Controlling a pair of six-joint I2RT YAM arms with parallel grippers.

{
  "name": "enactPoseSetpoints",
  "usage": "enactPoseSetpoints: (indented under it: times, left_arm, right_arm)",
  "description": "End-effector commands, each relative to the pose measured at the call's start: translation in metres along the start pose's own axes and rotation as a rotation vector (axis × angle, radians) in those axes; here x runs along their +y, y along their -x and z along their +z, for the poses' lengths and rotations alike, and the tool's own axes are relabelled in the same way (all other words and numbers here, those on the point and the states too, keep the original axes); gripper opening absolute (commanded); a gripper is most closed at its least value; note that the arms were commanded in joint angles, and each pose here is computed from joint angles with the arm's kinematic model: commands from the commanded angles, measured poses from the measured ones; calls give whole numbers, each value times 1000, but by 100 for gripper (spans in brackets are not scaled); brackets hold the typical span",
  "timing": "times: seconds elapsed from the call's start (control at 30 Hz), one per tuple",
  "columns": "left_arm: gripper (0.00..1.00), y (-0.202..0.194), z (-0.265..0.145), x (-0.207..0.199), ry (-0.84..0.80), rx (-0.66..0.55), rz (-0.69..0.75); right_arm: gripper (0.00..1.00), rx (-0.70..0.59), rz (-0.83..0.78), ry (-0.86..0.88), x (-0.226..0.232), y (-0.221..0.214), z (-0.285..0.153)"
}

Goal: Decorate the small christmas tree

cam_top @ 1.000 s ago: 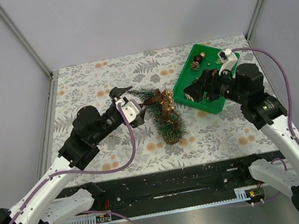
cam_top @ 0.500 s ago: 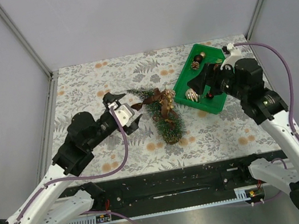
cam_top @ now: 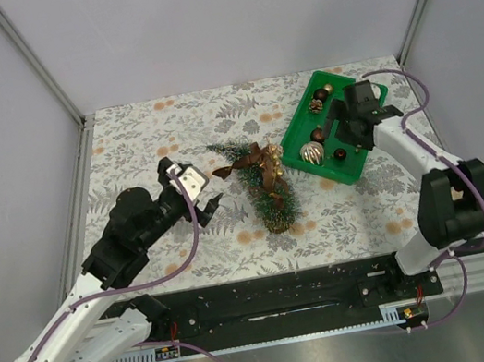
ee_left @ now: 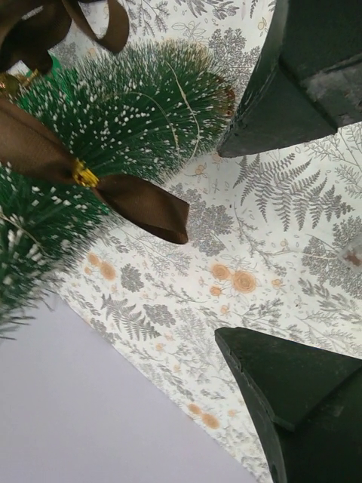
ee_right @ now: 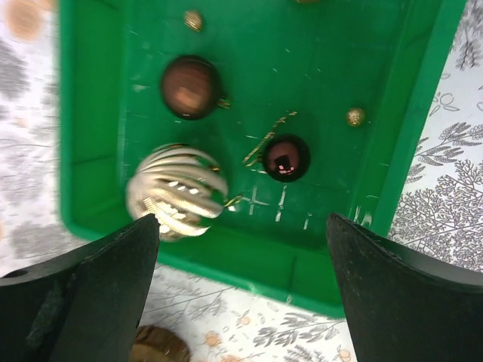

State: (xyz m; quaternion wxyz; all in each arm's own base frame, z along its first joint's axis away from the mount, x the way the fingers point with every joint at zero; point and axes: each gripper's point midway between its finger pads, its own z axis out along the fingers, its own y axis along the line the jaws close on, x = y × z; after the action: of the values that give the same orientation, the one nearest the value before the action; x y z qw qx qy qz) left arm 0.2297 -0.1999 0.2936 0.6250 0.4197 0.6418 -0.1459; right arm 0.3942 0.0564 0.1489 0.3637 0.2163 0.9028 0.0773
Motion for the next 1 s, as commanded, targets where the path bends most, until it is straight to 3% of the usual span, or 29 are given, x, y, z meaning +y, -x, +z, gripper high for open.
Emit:
enactPoseSetpoints:
  times: [0.0,0.37,0.6,0.97]
  left_arm:
    - [99,-6,-3,11,82,11,-85]
    - [99,-12,7,8,81,6,-138]
    - [99,-9,9,10,83,-8,-121]
    - [99,-7,8,10,79,-22,-115]
  right_arm:
    - [99,1,-46,-69,-6,5,31]
    - [93,80,-159,-217,-33,-11,79]
    - [76,139,-176,-229,-34,-21,106]
    - [70,171,-168,-219,-39,-35,105]
